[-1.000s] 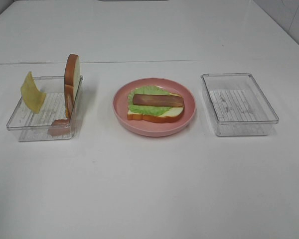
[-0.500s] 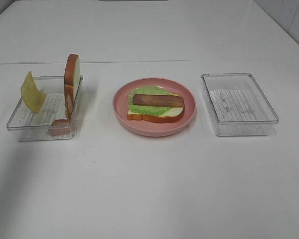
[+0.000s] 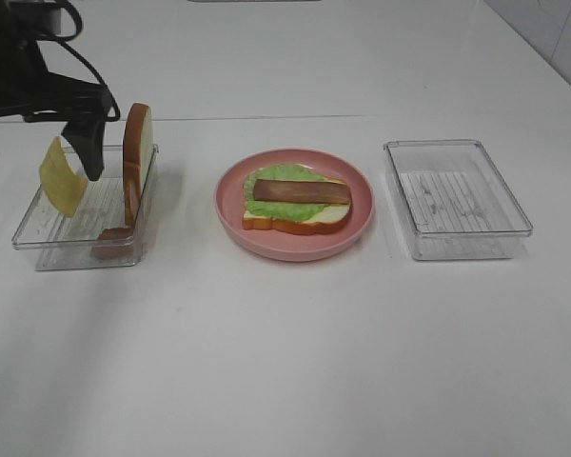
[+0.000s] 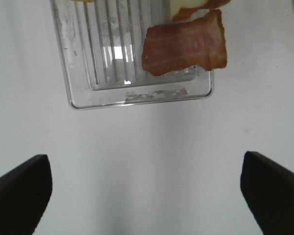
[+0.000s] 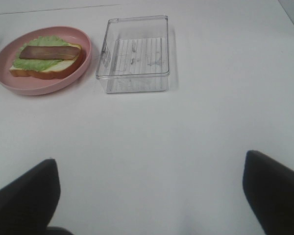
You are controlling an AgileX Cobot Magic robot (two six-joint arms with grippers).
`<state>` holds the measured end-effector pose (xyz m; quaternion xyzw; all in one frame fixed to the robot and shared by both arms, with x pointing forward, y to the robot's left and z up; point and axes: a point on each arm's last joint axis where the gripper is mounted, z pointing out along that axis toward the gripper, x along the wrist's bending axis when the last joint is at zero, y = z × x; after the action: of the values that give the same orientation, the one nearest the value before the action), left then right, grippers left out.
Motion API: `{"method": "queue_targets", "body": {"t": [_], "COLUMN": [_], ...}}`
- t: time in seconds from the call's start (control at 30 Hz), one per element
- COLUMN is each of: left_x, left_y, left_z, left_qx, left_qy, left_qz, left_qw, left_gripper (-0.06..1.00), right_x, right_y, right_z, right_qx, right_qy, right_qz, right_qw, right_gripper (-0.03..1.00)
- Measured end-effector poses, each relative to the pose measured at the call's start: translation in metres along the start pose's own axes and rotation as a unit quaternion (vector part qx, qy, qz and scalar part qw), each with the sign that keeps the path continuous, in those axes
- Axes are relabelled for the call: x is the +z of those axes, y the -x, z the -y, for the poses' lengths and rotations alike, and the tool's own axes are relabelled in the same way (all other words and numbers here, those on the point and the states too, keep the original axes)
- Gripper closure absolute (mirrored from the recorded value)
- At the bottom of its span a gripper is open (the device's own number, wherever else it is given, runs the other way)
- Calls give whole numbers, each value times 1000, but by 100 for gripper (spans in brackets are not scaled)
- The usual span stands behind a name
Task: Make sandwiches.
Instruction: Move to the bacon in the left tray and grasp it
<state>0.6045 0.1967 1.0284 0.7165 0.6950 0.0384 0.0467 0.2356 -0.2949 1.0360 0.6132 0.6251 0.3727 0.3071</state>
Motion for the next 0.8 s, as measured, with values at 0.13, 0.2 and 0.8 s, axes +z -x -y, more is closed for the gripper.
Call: {"method": "queue_targets", "body": {"t": [0.13, 0.2, 0.8], "left_x": [21, 28, 77], "left_y": [13, 19, 42], "left_z": [-5, -8, -25], "left_qx": [-3, 0, 7], "left_qy": [-15, -10, 31], "left_qz": [6, 10, 35], "left_qw": [1000, 1000, 999], "left_gripper": [-5, -5, 2], "right_x": [0, 0, 0], "right_y": [0, 0, 0], "right_z": [0, 0, 0], "right_qx": [0, 0, 0], "right_qy": [0, 0, 0], "right_qz": [0, 0, 0], "right_qw": [1000, 1000, 1000], "right_gripper": [3, 3, 3]}}
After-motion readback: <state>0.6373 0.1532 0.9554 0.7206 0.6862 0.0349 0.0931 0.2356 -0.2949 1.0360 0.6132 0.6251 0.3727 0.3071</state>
